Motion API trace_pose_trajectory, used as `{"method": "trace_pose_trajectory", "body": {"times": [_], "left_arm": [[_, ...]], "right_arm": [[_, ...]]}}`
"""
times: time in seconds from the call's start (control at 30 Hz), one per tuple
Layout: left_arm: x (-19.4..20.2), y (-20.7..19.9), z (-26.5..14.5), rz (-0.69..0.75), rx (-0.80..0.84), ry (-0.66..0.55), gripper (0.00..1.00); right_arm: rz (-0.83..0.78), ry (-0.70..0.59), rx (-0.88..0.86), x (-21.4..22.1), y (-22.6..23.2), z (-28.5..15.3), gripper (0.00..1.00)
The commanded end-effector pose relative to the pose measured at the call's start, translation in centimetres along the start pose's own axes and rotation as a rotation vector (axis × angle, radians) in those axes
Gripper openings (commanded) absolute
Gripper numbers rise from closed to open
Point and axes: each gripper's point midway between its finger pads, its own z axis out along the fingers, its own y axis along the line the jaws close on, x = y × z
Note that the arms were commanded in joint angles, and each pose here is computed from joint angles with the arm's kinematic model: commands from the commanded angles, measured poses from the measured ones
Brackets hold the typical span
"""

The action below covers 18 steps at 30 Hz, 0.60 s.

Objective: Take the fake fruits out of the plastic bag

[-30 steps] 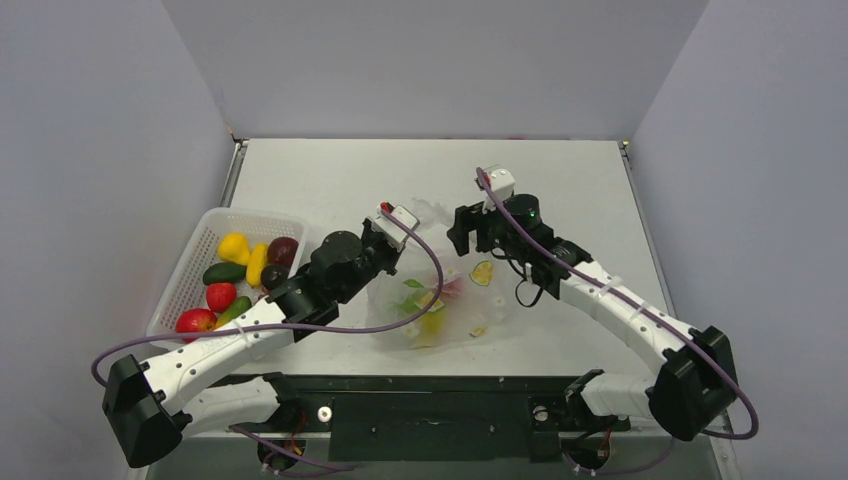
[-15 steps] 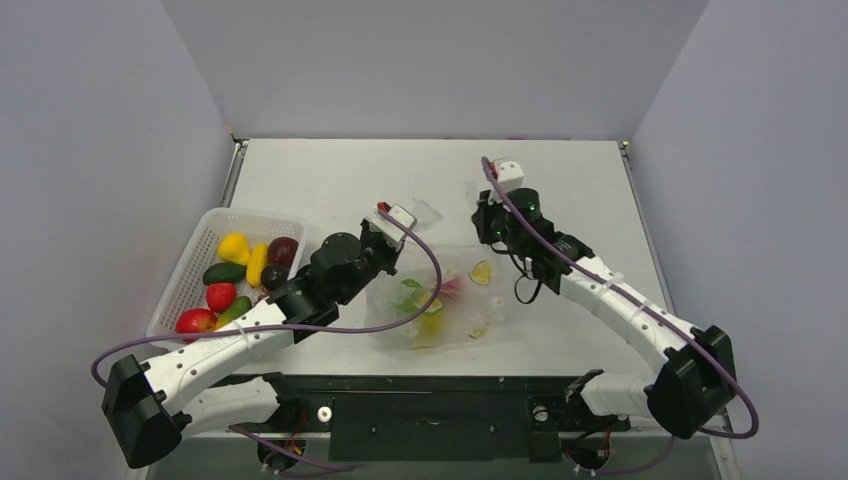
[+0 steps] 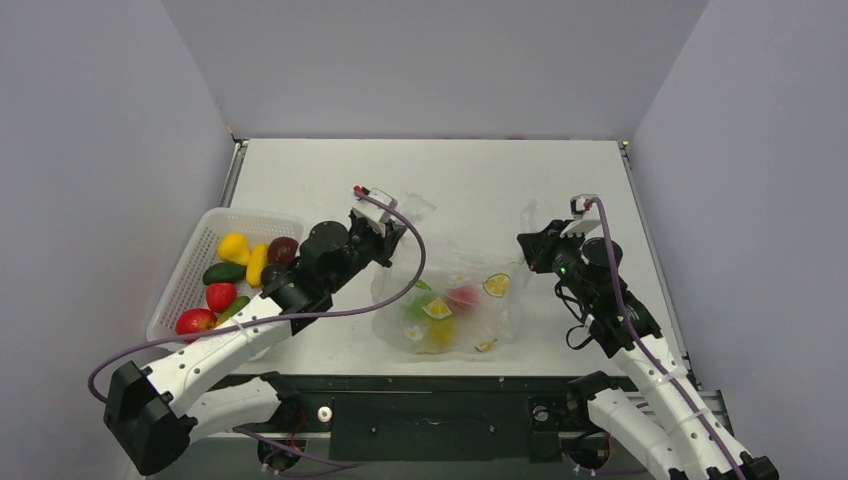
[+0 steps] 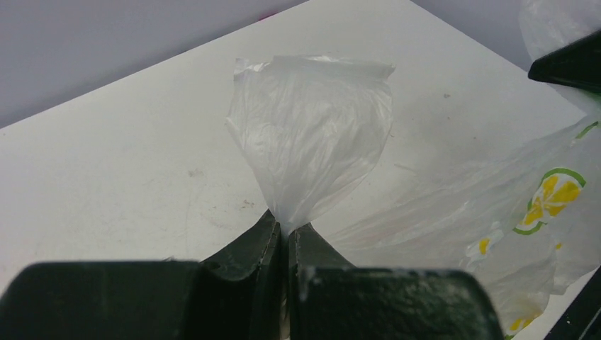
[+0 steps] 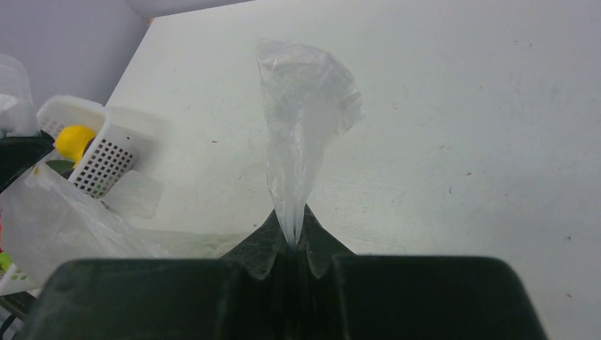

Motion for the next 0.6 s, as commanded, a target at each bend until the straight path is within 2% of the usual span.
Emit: {"method": "trace_pose_trajectory", "body": {"times": [0.0, 0.17, 0.4, 0.43, 0.57], "left_arm": [[-3.3, -1.1, 0.8, -0.109, 0.099, -0.069, 0.02], [-4.3, -3.5, 3.8, -0.29, 0.27, 0.018, 0.05], [-7.4, -0.6, 9.7, -0.527, 0.284, 0.056, 0.05], [-7.6, -0.4, 10.7, -0.583, 0.316, 0.075, 0.05], [-9.1, -0.1, 13.0, -0.657, 0.442, 0.093, 0.05]], "right_arm": [[0.029, -0.011, -0.029, -0.4, 0.5, 0.1, 0.0], [-0.01, -0.018, -0.025, -3.3, 1.4, 0.5, 0.0], [-0.088, -0.081, 0.009, -8.5, 2.3, -0.7, 0.0], [-0.099, -0.091, 0.02, -9.1, 2.3, -0.9, 0.0], [-0.078, -0.135, 0.033, -11.3, 2.8, -1.9, 0.0]]}}
